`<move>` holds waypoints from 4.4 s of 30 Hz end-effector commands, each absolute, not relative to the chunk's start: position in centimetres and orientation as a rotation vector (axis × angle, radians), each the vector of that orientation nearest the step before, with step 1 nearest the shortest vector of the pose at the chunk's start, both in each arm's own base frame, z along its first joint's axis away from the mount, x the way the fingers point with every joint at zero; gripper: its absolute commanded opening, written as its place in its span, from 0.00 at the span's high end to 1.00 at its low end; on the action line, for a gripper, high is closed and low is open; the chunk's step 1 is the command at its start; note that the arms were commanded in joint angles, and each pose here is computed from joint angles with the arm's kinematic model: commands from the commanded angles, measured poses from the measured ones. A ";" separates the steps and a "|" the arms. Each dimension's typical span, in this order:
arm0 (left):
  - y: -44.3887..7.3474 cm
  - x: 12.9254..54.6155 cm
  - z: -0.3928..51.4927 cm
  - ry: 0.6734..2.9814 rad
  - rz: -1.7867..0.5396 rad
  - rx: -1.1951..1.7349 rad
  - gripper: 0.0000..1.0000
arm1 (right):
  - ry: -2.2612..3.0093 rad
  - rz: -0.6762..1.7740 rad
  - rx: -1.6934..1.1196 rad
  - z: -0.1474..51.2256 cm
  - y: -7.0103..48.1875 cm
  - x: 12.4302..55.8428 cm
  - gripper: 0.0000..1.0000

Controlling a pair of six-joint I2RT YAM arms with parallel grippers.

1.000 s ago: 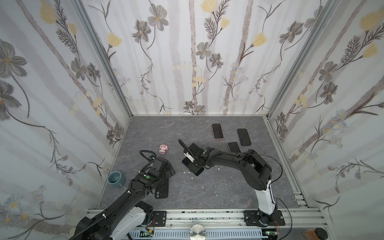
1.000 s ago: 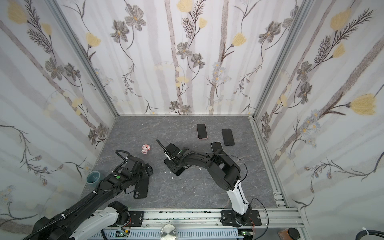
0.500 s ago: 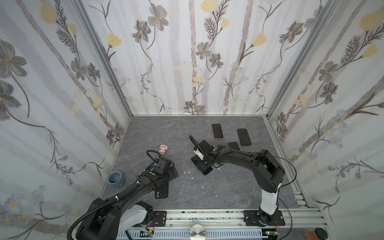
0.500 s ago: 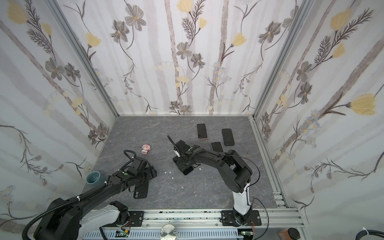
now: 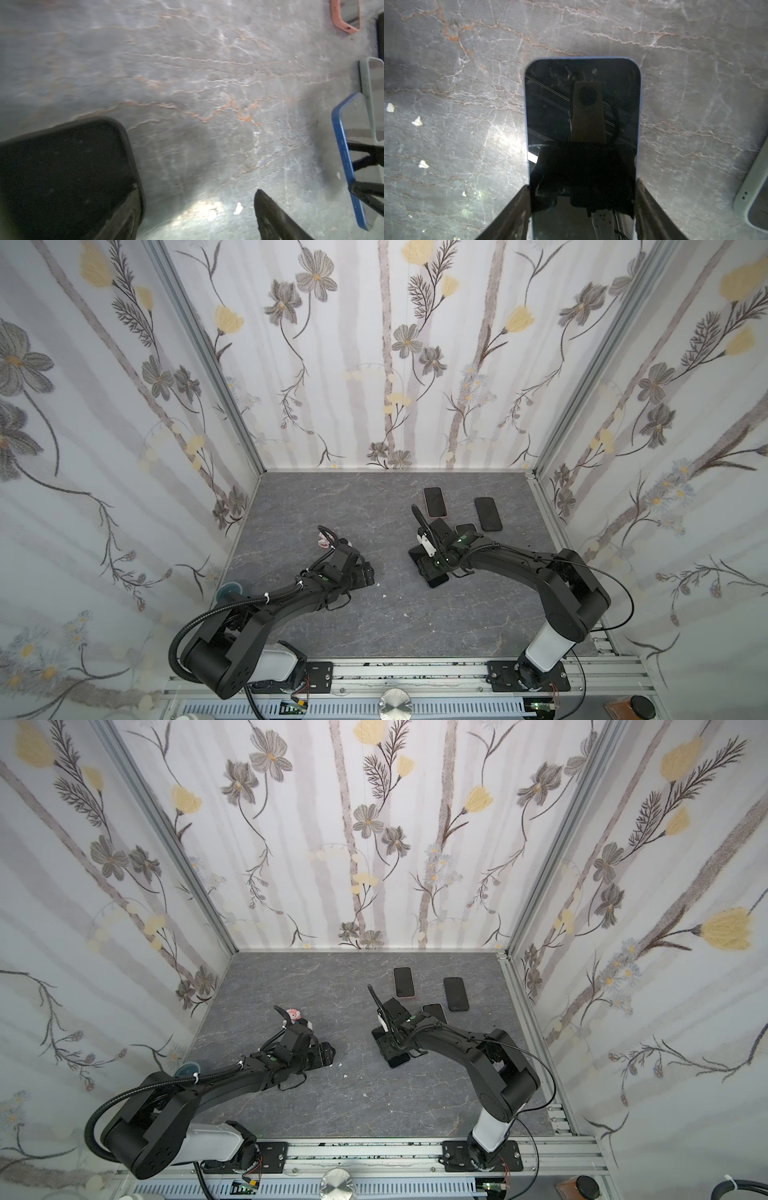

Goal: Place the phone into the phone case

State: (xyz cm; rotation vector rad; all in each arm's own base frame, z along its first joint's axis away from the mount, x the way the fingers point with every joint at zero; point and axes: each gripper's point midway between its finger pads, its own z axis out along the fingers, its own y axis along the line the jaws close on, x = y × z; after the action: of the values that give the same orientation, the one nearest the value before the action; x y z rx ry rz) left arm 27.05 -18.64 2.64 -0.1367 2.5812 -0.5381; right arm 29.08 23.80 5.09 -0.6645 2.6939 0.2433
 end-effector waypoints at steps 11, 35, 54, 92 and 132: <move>-26.9 23.5 2.3 2.707 -0.823 0.146 0.14 | 2.591 0.250 -0.458 9.6 19.7 30.7 0.45; -28.9 26.8 19.1 2.459 -1.041 0.289 0.08 | 2.285 0.394 -0.756 19.6 21.9 30.4 0.47; -27.9 25.1 26.8 2.332 -1.589 0.287 0.48 | 1.947 0.562 -1.230 23.9 31.0 24.8 0.46; -19.6 21.9 50.6 1.095 -1.533 0.300 1.00 | 1.225 1.477 -0.635 49.7 26.6 21.4 0.30; -15.9 29.3 42.5 1.420 -1.098 -0.073 0.13 | 1.495 1.432 -0.441 45.0 29.2 26.7 1.00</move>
State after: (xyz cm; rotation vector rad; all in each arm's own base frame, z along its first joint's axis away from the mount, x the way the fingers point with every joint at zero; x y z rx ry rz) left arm 25.81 -18.64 45.80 0.1215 1.2959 -1.3417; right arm 24.25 30.17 45.97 -0.5824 1.4334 1.5572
